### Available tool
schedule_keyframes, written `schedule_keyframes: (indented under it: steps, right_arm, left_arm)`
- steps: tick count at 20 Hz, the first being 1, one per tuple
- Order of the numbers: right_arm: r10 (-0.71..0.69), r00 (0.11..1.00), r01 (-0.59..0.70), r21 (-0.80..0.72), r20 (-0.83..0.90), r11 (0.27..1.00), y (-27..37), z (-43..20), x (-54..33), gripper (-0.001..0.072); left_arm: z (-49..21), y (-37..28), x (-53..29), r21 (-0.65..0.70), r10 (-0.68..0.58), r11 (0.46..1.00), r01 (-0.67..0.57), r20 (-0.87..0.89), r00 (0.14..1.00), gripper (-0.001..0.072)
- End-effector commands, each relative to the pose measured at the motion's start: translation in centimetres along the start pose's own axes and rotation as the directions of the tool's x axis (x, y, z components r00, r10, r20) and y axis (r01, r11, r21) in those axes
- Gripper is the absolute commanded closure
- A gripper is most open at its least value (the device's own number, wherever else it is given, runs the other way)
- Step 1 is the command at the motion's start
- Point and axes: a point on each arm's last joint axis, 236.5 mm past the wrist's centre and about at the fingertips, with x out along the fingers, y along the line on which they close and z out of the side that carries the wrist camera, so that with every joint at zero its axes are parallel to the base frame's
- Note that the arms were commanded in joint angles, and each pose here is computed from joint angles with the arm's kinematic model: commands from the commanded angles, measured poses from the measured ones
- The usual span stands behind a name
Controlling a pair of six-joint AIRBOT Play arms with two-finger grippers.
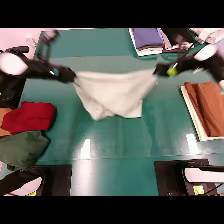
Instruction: Fold the shirts.
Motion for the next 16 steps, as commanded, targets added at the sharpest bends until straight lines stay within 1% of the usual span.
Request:
schedule_keyframes:
  steps: [1, 3, 4, 6, 8, 11, 13, 16]
  right_arm:
    - [0.019, 0.966, 0.03, -0.183, 0.259, 0.983, 6.4, 5.8, -13.2, 0.0696]
    - [0.048, 0.934, 0.049, -0.258, 0.354, 0.965, 9.9, 6.3, -19.1, 0.0696]
    - [0.058, 0.924, 0.056, -0.285, 0.378, 0.957, 11.2, 6.1, -21.1, 0.0696]
    - [0.071, 0.919, 0.056, -0.308, 0.388, 0.95, 12.8, 5.0, -23.6, 0.0697]
    - [0.067, 0.928, 0.046, -0.293, 0.365, 0.955, 12.9, 3.5, -23.9, 0.0696]
    - [-0.013, 0.963, 0.073, -0.21, 0.271, 0.975, 10.0, 0.0, -20.9, 0.0697]
    - [-0.082, 0.979, 0.114, -0.171, 0.185, 0.979, 7.1, -2.9, -17.9, 0.0697]
    - [-0.104, 0.992, 0.111, -0.1, 0.069, 0.989, 4.3, -6.8, -14.5, 0.0697]
  left_arm:
    - [8.2, -1.9, -12.1, 0.102, 0.057, 0.991, -0.092, 0.304, 0.951, 0.0679]
    - [9.8, -3.7, -16.9, 0.122, 0.031, 0.989, -0.086, 0.396, 0.918, 0.0679]
    - [9.8, -4.2, -18.0, 0.127, 0.022, 0.989, -0.08, 0.409, 0.912, 0.0679]
    - [8.4, -4.5, -17.7, 0.133, 0.013, 0.989, -0.064, 0.358, 0.934, 0.0679]
    - [5.8, -4.3, -15.5, 0.134, 0.009, 0.99, -0.041, 0.226, 0.974, 0.0679]
    - [0.7, -5.4, -10.1, 0.169, -0.033, 0.985, 0.03, 0.016, 0.999, 0.068]
    - [-4.6, -6.8, -5.5, 0.179, -0.07, 0.979, 0.095, -0.141, 0.988, 0.0679]
    - [-15.0, -8.2, -0.7, 0.158, -0.103, 0.971, 0.179, -0.401, 0.91, 0.0675]
